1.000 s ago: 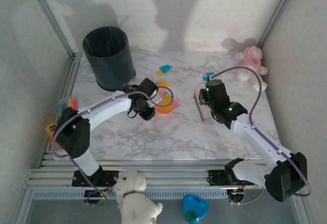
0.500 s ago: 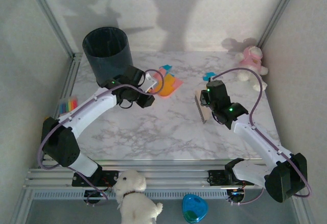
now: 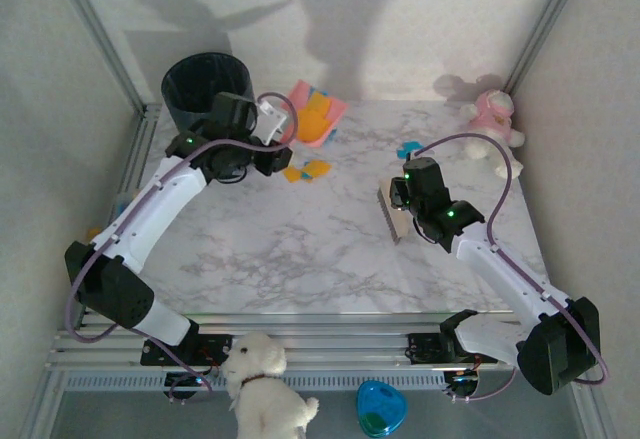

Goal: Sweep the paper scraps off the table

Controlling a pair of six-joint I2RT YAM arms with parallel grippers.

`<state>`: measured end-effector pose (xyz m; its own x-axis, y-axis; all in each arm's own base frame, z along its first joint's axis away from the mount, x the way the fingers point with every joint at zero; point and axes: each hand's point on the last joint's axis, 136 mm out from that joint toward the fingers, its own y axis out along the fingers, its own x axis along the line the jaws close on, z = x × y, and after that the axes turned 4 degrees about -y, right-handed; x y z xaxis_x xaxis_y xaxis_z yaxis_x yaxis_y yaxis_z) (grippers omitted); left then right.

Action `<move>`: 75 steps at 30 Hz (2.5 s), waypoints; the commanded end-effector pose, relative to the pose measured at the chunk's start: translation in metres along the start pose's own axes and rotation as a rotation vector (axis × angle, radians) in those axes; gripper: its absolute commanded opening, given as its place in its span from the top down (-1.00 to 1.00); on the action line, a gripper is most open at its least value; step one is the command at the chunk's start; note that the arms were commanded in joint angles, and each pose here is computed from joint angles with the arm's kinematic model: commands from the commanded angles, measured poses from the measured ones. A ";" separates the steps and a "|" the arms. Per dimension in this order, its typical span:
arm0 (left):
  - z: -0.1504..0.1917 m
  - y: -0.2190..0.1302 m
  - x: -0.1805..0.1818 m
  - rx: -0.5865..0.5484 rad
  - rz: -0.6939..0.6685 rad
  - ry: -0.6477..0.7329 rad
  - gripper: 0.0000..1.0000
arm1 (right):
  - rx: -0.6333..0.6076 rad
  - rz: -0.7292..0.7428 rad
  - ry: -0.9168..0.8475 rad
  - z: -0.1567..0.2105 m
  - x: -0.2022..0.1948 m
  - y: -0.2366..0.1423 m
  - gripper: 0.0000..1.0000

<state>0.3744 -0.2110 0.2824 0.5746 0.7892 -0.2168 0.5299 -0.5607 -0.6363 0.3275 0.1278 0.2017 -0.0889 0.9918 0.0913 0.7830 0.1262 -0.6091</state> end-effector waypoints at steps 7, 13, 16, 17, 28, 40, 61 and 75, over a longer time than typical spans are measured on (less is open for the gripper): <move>-0.055 -0.038 0.025 -0.166 0.043 -0.111 1.00 | -0.015 -0.017 0.018 -0.008 0.003 0.001 1.00; -0.071 -0.048 0.042 -0.219 0.067 -0.184 1.00 | -0.010 -0.024 0.013 -0.009 0.005 0.001 1.00; -0.077 -0.050 0.056 -0.241 0.069 -0.237 1.00 | -0.010 -0.023 0.013 -0.010 0.005 0.001 1.00; -0.078 -0.051 0.061 -0.248 0.071 -0.258 1.00 | -0.008 -0.025 0.011 -0.009 0.005 0.001 1.00; -0.088 -0.058 0.107 -0.315 0.136 -0.470 1.00 | 0.006 -0.033 0.008 -0.006 0.006 0.003 1.00; -0.099 -0.054 0.125 -0.346 0.283 -0.619 1.00 | 0.025 -0.029 0.006 -0.002 0.006 0.006 1.00; -0.108 -0.038 0.147 -0.325 0.436 -0.883 1.00 | 0.044 -0.038 0.007 0.001 0.009 0.010 1.00; -0.120 -0.047 0.142 -0.386 0.540 -0.989 1.00 | 0.057 -0.040 0.004 0.004 0.010 0.013 1.00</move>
<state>0.5094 -0.1038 0.3423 0.0724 0.2265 -0.9713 0.6126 -0.7786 -0.1359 0.3280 0.1388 0.1766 -0.1236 0.9870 0.1023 0.7222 0.1602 -0.6729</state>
